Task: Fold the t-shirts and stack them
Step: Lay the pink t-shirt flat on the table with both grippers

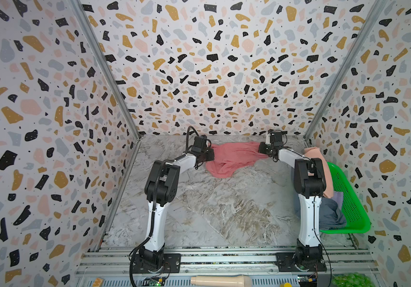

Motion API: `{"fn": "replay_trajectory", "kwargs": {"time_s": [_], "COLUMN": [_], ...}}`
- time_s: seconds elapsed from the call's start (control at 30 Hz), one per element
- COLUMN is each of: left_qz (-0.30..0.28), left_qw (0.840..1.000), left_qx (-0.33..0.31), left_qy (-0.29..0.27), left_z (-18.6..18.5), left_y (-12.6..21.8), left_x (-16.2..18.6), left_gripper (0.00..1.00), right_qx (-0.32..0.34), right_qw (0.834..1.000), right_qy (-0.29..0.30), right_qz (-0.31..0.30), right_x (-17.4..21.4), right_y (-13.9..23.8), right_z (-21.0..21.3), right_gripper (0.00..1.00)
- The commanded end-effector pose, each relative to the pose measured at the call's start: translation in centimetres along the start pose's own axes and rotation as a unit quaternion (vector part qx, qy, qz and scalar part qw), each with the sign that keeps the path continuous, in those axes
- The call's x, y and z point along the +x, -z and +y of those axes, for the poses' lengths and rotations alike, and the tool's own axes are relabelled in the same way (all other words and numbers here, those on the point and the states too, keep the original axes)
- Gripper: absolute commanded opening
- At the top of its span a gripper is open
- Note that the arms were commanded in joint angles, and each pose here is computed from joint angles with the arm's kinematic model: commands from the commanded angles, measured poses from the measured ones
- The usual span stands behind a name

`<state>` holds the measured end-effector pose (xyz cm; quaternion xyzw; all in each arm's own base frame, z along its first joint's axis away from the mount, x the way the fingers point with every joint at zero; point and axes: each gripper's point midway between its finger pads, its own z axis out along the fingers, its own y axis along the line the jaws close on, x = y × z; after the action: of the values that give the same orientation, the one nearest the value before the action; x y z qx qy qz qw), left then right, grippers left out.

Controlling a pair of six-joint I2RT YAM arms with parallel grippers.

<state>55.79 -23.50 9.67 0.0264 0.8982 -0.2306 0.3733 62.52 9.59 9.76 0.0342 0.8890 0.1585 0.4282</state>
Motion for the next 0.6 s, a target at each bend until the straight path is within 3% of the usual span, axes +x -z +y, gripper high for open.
{"fn": "replay_trajectory", "kwargs": {"time_s": [0.0,0.1,0.2,0.23,0.3,0.33,0.4,0.43,0.5,0.57], "left_qz": [-0.159,-0.227,-0.258,-0.261,-0.247,-0.24,-0.225,-0.224,-0.232,-0.242], "left_qw": [0.986,0.972,0.965,0.964,0.968,0.97,0.972,0.971,0.967,0.965], "left_qx": [0.042,0.047,0.025,0.015,-0.01,-0.024,-0.065,-0.083,-0.106,-0.105], "left_qy": [-0.02,-0.026,-0.05,-0.056,-0.051,-0.042,-0.018,-0.008,0.001,-0.006], "left_z": [-3.3,-3.9,-3.9,-3.6,-2.0,-1.1,1.4,2.3,3.1,2.7], "left_y": [9.0,15.1,19.9,21.1,22.0,22.7,23.6,24.6,26.7,28.5], "left_x": [-13.2,-17.7,-17.9,-16.9,-13.3,-11.2,-6.8,-5.3,-3.9,-3.9], "left_gripper": [0.03,0.03,0.04,0.1,0.4,0.6,0.75,0.8,0.86,0.9], "right_qx": [-0.107,-0.125,-0.121,-0.115,-0.087,-0.064,-0.016,0.012,0.046,0.054], "right_qw": [0.97,0.945,0.938,0.941,0.959,0.968,0.977,0.98,0.983,0.984], "right_qy": [0.046,0.078,0.093,0.089,0.048,0.012,-0.044,-0.059,-0.063,-0.062], "right_qz": [-0.211,-0.292,-0.311,-0.305,-0.266,-0.241,-0.207,-0.189,-0.164,-0.161], "right_x": [-17.1,-21.7,-20.2,-18.2,-12.5,-8.7,-2.8,-0.6,1.3,1.5], "right_y": [12.7,19.9,24.0,24.6,23.5,22.6,21.8,21.6,22.0,22.6], "right_z": [7.7,10.1,10.3,9.8,7.2,5.3,1.9,0.4,-1.0,-1.2], "right_gripper": [0.0,0.0,0.0,0.0,0.0,0.08,0.46,0.59,0.68,0.7]}}
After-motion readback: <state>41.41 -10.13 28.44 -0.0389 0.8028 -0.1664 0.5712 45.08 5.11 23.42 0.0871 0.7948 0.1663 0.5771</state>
